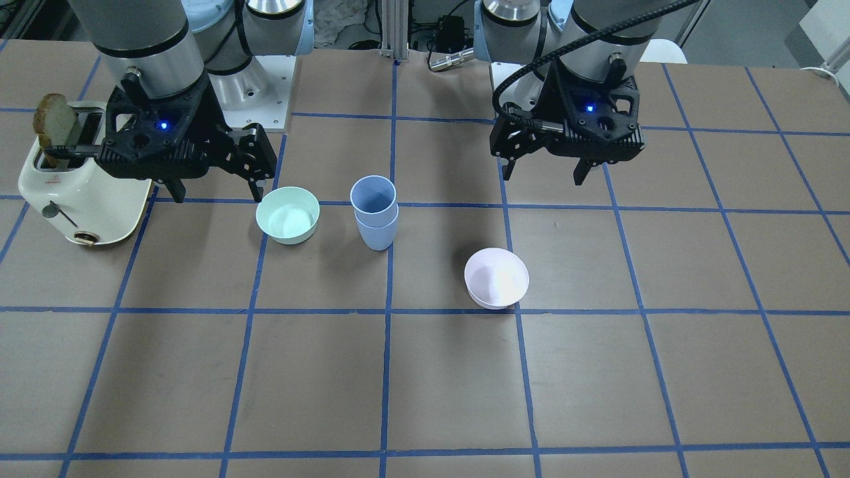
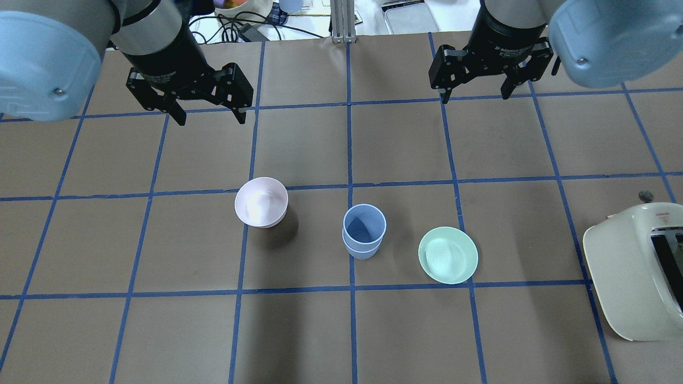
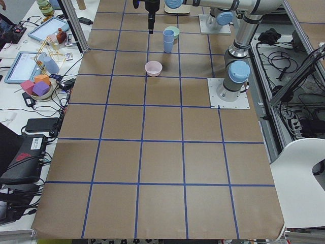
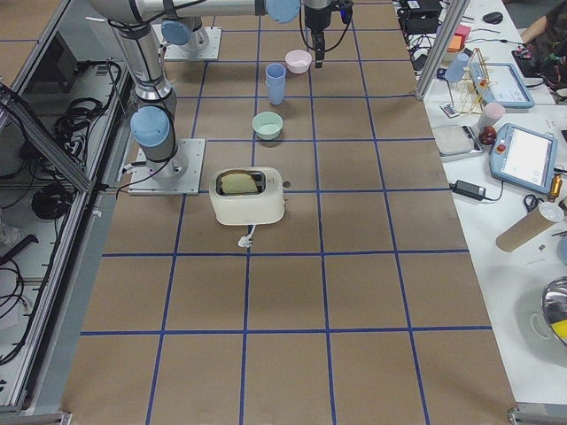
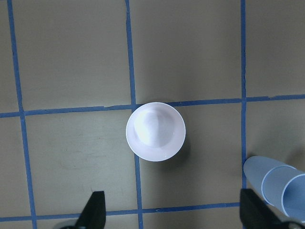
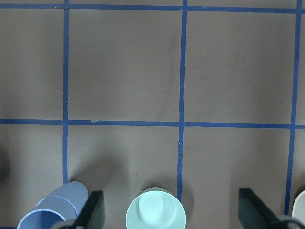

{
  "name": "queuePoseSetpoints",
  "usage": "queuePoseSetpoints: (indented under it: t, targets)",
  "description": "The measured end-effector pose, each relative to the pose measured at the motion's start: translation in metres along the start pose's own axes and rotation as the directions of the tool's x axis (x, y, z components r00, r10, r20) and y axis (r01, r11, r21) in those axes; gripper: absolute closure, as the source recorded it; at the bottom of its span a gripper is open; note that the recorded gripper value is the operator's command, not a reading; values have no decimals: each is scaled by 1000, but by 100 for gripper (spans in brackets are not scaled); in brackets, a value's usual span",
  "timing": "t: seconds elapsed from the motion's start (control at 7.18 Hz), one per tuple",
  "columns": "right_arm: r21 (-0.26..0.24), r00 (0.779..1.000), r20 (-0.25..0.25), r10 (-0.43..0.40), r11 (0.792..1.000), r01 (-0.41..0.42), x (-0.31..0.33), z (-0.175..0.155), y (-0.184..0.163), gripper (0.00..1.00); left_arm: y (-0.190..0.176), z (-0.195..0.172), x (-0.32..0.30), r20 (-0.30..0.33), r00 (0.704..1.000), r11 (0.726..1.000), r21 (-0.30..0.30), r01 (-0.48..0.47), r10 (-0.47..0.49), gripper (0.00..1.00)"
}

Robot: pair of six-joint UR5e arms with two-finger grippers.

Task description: Stack blue cups with both arms

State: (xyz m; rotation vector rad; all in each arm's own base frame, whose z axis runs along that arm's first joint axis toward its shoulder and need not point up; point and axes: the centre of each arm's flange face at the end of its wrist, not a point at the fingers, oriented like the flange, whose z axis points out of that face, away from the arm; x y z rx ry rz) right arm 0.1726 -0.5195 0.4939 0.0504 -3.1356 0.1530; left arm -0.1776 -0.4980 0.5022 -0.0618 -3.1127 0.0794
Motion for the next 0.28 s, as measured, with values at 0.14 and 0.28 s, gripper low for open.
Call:
queuePoseSetpoints:
  t: [0.14, 0.28]
  targets:
    - [1, 1000, 1, 1, 1000, -1, 0, 0, 0, 0, 0, -1, 0, 0, 1000, 1000, 1, 0, 0, 0]
    - [2, 1000, 2, 5, 1000, -5, -1, 0, 1, 0, 1, 0, 0, 0, 1000, 1000, 0, 0, 0, 0]
